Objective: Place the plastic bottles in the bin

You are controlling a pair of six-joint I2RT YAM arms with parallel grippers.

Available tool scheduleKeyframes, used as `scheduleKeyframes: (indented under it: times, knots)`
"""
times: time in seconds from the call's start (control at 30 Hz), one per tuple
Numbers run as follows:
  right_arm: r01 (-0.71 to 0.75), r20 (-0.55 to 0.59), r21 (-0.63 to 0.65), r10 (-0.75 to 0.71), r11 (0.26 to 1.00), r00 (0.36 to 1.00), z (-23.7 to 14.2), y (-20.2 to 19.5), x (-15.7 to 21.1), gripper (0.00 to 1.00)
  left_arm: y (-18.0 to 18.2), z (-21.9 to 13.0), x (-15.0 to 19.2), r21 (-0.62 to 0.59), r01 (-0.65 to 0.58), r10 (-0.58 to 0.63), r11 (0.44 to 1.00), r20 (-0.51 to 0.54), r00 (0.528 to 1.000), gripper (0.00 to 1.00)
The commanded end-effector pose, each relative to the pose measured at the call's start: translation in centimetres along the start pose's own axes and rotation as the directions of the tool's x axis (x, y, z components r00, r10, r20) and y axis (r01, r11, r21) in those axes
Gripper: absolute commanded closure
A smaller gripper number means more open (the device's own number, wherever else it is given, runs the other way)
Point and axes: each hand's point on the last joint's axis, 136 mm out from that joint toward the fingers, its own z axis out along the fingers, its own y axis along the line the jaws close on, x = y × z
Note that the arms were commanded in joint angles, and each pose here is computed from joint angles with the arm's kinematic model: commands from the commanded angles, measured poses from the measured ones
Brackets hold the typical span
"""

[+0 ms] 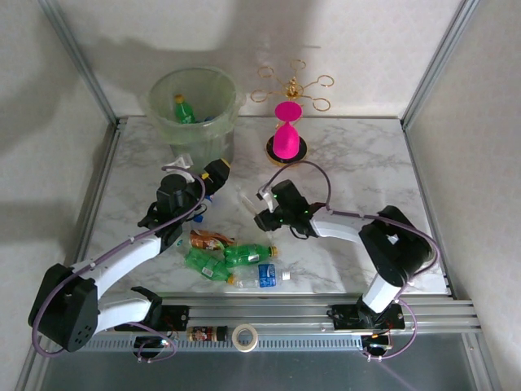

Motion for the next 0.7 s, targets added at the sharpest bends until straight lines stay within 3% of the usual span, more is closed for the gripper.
scheduleKeyframes:
  times: [0.0,0.4,0.67]
  knots:
    - [-0.039,0.179,-0.064,0.05,0.997,0.983,-2.8,0.3,-4.5,0.5,-1.8,0.2,0.6,0.072,0.0,0.002,0.997,-0.023,1.0,0.0]
    - [-0.08,0.458,-0.24,0.185,0.968,0.869,-9.7,1.7,-11.5,0.52,-4.7,0.9,2.5,0.142,0.002,0.008,0.99,-0.073,0.997,0.0]
    - [-0.035,0.484,-0.326,0.199,0.945,0.852,-10.9,3.3,-12.0,0.52,-6.4,1.4,3.9,0.199,0.032,-0.01,0.979,-0.112,0.994,0.0]
